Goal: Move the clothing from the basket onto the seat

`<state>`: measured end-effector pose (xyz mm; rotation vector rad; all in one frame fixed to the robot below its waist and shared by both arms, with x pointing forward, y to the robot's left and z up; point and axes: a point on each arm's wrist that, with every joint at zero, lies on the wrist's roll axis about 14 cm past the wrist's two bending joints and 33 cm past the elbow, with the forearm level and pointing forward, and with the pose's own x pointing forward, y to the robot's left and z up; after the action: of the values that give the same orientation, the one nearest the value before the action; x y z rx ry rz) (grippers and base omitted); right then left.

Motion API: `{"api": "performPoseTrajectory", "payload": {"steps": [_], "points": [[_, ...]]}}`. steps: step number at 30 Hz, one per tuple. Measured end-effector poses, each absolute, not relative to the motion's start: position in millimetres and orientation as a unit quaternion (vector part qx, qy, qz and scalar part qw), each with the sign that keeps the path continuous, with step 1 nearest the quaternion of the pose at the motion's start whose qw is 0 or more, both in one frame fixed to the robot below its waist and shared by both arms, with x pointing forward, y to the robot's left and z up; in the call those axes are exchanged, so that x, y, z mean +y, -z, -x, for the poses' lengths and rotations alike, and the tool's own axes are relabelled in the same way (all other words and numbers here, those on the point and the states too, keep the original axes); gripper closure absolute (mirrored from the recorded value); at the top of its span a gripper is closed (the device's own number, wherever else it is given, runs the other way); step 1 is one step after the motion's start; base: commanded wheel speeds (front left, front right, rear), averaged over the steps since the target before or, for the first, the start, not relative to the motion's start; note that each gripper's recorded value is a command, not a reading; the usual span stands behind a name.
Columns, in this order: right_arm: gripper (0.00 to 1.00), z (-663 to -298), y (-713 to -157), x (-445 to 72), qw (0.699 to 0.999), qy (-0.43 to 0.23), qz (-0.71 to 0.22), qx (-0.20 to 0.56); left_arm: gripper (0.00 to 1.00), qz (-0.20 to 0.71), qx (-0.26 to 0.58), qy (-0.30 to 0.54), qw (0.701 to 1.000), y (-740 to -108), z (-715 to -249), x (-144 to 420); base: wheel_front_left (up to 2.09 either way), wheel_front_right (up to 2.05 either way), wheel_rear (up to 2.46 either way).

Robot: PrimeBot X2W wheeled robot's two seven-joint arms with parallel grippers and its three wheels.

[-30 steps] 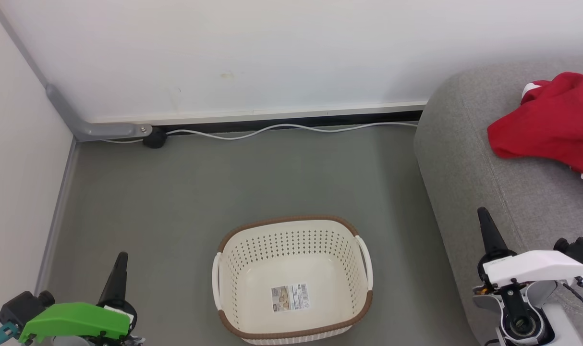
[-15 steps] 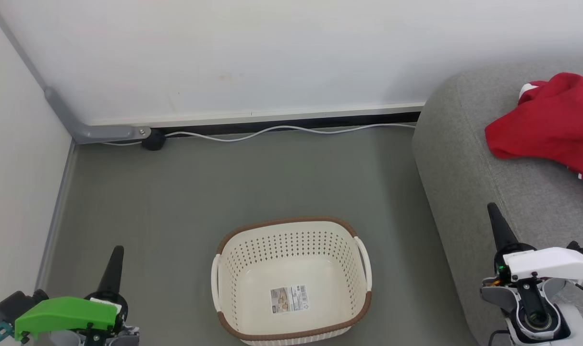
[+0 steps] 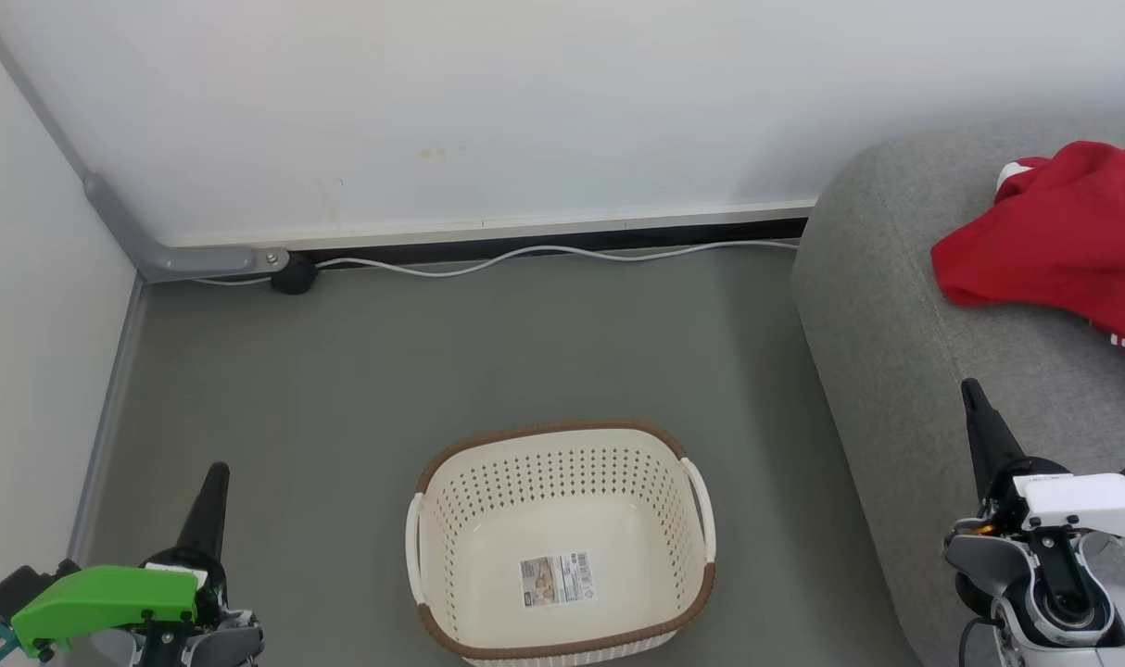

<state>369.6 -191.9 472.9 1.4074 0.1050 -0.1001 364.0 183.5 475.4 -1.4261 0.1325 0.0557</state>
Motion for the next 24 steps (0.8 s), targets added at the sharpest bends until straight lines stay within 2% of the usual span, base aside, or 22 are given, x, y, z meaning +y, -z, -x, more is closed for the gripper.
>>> {"api": "performPoseTrajectory", "payload": {"steps": [13, 24], "points": [[1.0, -372, -481, -203, 0.701, 0.044, -0.712, 0.023, 1.0, 0.706, 0.044, -0.025, 0.707, -481, -370, 187, 0.0, 0.0, 0.0], [1.0, -372, -481, -204, 0.7, 0.044, -0.712, 0.023, 1.0, 0.707, 0.045, -0.027, 0.705, -479, -370, 187, 0.0, 0.0, 0.0]]}}
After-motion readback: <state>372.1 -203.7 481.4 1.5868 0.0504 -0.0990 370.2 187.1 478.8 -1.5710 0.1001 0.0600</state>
